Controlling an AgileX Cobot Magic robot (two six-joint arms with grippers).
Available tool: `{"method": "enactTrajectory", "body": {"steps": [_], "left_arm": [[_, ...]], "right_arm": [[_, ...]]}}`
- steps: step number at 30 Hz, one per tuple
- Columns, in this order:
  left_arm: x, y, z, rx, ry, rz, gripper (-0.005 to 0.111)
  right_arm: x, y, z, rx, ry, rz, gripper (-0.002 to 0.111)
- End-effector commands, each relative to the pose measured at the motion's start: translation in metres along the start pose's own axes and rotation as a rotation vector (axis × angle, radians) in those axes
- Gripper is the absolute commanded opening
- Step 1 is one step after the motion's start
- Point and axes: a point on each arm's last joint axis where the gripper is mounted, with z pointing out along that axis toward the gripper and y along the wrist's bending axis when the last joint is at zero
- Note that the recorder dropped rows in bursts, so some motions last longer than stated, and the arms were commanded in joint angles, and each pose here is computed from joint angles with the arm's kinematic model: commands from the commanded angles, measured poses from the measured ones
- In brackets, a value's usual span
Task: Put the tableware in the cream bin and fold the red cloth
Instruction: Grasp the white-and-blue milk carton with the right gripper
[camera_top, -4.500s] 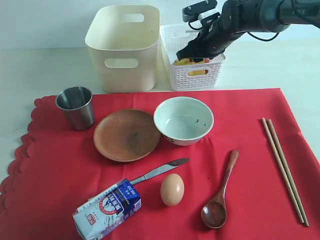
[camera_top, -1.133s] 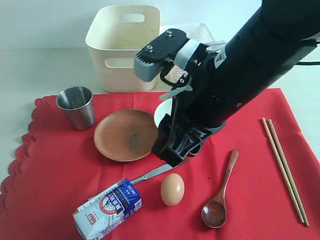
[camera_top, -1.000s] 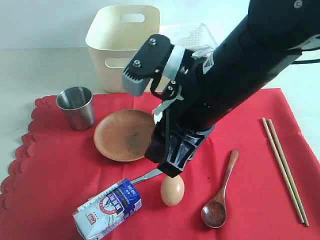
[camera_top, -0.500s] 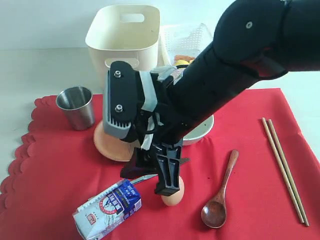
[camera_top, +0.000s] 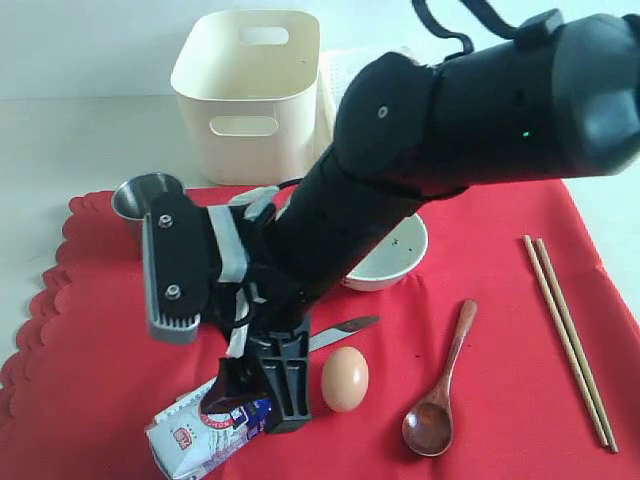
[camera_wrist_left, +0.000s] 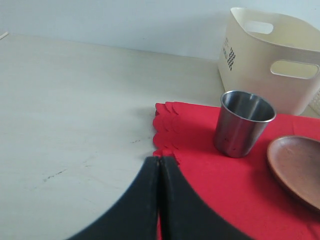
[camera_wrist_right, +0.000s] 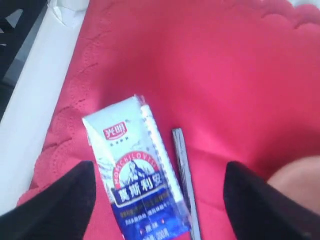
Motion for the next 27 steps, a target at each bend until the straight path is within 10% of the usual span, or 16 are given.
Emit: {"method": "enactTrajectory", "body": {"steps": [1,27], "left_arm": [[0.0,0.0,0.0,0.003,-0.007,-0.007,0.0],[0.0,0.0,0.0,0.003,-0.007,-0.007,0.0]], "right_arm": [[-0.01,0.002,0.017,-0.028,0.045,-0.089,0.07],[-0.005,0.003,0.042,-0.072,0.198,-0.121,0.07]]}}
